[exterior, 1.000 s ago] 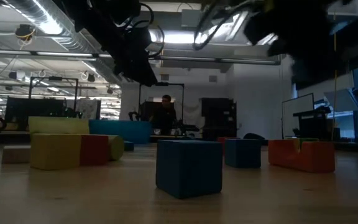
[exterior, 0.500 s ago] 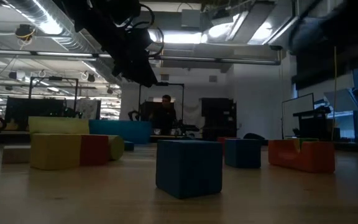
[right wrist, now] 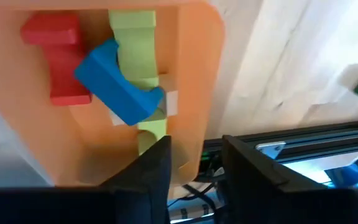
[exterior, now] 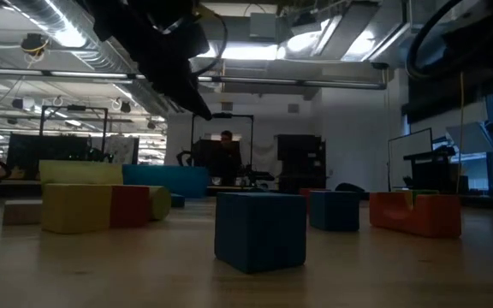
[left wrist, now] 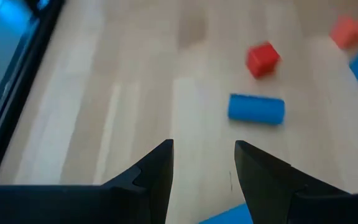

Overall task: Sort blocks by size
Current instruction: Put the blue rectangular block into the blue bin

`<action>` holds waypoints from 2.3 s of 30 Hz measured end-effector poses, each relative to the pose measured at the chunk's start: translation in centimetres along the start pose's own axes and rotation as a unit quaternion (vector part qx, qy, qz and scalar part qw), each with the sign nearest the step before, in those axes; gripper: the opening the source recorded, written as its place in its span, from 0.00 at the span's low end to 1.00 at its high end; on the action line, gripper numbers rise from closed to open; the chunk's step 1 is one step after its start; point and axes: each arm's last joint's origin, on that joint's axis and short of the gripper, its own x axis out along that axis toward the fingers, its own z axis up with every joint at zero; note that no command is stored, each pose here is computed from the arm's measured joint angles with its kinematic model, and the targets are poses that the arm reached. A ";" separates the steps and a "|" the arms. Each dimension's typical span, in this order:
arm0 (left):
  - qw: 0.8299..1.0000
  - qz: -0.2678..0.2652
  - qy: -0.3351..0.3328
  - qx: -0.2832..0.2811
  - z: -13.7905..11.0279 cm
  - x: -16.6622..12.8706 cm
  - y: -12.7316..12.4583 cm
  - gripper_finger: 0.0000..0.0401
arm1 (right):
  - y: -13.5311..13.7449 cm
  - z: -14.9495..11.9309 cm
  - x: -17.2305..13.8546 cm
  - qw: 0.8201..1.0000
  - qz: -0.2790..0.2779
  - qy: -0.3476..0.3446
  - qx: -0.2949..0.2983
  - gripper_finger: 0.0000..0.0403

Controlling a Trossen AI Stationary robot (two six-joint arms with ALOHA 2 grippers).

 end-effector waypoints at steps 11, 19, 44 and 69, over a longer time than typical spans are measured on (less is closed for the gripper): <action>0.969 -0.078 0.044 0.231 -1.1 2.1 -2.0 0.39 | 0.0 0.0 -0.1 1.000 -0.001 -0.002 -0.005 0.39; 0.945 -0.113 0.099 0.290 -2.4 1.9 -2.2 0.39 | -0.3 0.2 -0.1 1.000 -0.007 -0.005 -0.012 0.39; 0.909 -0.150 0.171 0.350 -5.7 7.2 -0.2 0.39 | -2.1 1.0 -0.1 0.999 -0.001 -0.002 -0.033 0.39; 0.961 -0.110 0.218 0.128 -6.5 8.2 0.4 0.21 | -8.8 4.3 -3.8 0.981 -0.116 -0.148 -0.054 0.39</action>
